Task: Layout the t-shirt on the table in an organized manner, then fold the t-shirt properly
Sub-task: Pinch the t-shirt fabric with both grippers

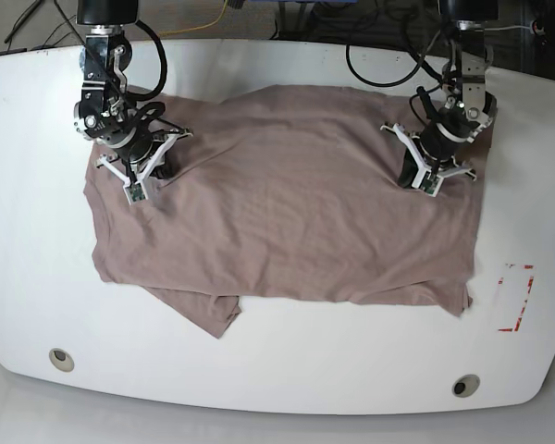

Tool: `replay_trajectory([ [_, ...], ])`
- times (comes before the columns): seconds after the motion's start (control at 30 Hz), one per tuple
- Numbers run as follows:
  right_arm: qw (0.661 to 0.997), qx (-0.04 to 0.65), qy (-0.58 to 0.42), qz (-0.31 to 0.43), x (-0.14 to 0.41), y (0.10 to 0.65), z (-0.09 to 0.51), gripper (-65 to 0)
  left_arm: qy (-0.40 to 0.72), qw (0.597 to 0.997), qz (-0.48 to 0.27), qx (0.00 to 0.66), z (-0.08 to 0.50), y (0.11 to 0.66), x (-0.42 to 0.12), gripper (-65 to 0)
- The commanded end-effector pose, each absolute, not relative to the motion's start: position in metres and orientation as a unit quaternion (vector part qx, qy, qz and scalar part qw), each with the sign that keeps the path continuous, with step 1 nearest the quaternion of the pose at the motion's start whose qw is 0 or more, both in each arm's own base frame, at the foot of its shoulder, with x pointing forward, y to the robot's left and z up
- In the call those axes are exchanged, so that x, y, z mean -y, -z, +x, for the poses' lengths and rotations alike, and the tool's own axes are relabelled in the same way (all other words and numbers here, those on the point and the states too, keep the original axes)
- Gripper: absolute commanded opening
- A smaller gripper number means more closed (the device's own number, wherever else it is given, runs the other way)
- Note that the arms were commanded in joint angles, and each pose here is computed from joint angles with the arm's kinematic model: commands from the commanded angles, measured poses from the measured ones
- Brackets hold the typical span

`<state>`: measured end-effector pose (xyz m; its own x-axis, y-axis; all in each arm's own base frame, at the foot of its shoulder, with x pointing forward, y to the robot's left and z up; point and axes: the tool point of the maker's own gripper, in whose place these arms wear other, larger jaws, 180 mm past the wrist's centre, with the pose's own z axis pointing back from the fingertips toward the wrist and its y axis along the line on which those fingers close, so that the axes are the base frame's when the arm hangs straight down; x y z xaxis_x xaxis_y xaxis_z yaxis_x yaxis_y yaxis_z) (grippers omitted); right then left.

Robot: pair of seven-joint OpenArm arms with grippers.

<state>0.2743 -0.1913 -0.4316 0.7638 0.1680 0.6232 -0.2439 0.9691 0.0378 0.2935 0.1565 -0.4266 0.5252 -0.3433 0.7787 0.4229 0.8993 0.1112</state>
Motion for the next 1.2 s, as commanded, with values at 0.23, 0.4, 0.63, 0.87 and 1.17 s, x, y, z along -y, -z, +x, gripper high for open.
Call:
replay_trajectory([
  [0.23, 0.952, 0.290, -0.095, 0.032, 0.215, 0.446, 0.298, -65.0, 0.255, 0.889, -0.005, 0.382, 0.314, 0.449, -0.170, -65.0],
  [0.4, 0.952, 0.290, -0.090, 0.023, 0.229, 0.444, 0.317, -65.0, 0.248, 0.890, -0.003, 0.383, 0.332, 0.448, -0.175, -65.0],
  [0.63, 0.952, 0.294, -0.086, 0.024, 0.231, 0.441, 0.327, -65.0, 0.245, 0.889, -0.001, 0.386, 0.344, 0.445, -0.178, -65.0],
  [0.87, 0.951, 0.293, -0.092, 0.019, 0.231, 0.439, 0.321, -65.0, 0.252, 0.883, 0.009, 0.396, 0.347, 0.432, -0.177, -65.0],
  [1.17, 0.956, 0.275, -0.100, 0.016, 0.229, 0.441, 0.303, -65.0, 0.272, 0.891, 0.039, 0.362, 0.319, 0.433, -0.192, -65.0],
])
